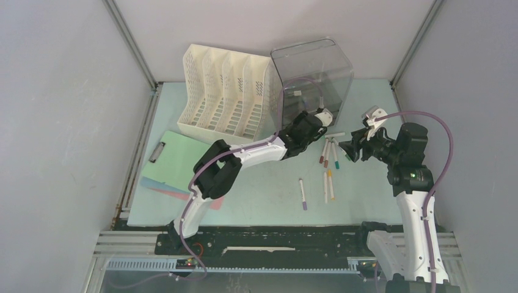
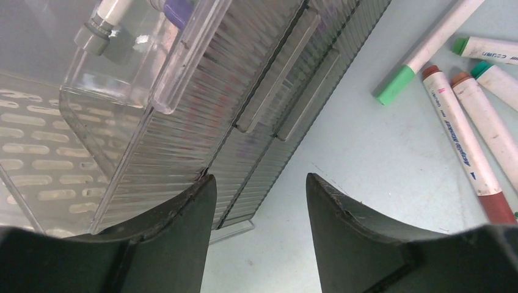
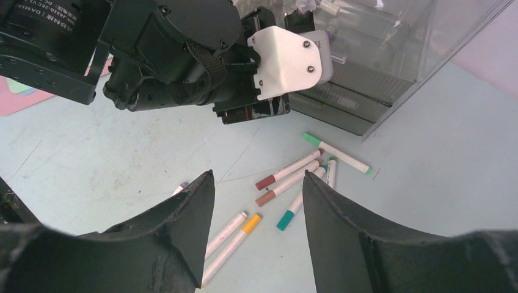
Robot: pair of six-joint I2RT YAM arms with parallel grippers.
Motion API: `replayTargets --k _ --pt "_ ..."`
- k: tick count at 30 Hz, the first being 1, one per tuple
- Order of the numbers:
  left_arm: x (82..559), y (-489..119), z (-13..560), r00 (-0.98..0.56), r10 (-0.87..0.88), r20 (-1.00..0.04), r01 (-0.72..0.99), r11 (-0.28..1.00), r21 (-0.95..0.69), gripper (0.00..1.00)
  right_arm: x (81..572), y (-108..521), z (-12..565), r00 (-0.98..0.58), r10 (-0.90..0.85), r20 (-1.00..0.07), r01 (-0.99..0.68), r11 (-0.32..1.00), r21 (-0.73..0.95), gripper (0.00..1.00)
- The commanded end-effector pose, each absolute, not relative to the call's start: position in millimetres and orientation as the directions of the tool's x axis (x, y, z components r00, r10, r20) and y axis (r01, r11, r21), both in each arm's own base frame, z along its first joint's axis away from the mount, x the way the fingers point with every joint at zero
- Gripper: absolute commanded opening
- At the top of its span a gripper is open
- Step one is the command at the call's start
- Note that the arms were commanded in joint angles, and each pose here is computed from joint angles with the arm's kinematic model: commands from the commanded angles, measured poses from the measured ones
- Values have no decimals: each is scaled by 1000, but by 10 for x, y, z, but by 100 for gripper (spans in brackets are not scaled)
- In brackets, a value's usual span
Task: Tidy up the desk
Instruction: Close the drawer in the storage box.
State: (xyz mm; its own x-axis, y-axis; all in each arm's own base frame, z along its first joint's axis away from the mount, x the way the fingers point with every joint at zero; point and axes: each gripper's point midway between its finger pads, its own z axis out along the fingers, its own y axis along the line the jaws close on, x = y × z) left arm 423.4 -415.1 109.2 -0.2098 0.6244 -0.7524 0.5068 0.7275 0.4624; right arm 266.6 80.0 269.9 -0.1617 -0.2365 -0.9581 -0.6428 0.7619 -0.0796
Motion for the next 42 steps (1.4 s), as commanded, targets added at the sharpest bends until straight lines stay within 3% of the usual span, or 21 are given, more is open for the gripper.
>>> replayTargets --k 1,9,23,35,42 --pt "4456 -4098 1312 -226 539 -811 453 796 403 65 2673 782 2774 -140 -226 -964 -631 771 -89 63" --pt "4333 -4151 1427 -240 481 -843 517 799 309 64 2676 774 2771 -144 -222 -964 -628 773 -84 62" --pt "3484 -4103 1952 -257 308 -916 723 690 29 66 2659 840 2719 -165 -179 -970 -664 747 -25 63" --pt "2848 -3517 1971 -261 217 -941 744 666 -53 69 2614 1096 2538 -233 -68 -970 -775 615 143 63" --pt "2615 -3065 1953 -257 120 -959 689 718 -94 77 2710 1153 2357 -323 -26 -946 -790 558 255 68"
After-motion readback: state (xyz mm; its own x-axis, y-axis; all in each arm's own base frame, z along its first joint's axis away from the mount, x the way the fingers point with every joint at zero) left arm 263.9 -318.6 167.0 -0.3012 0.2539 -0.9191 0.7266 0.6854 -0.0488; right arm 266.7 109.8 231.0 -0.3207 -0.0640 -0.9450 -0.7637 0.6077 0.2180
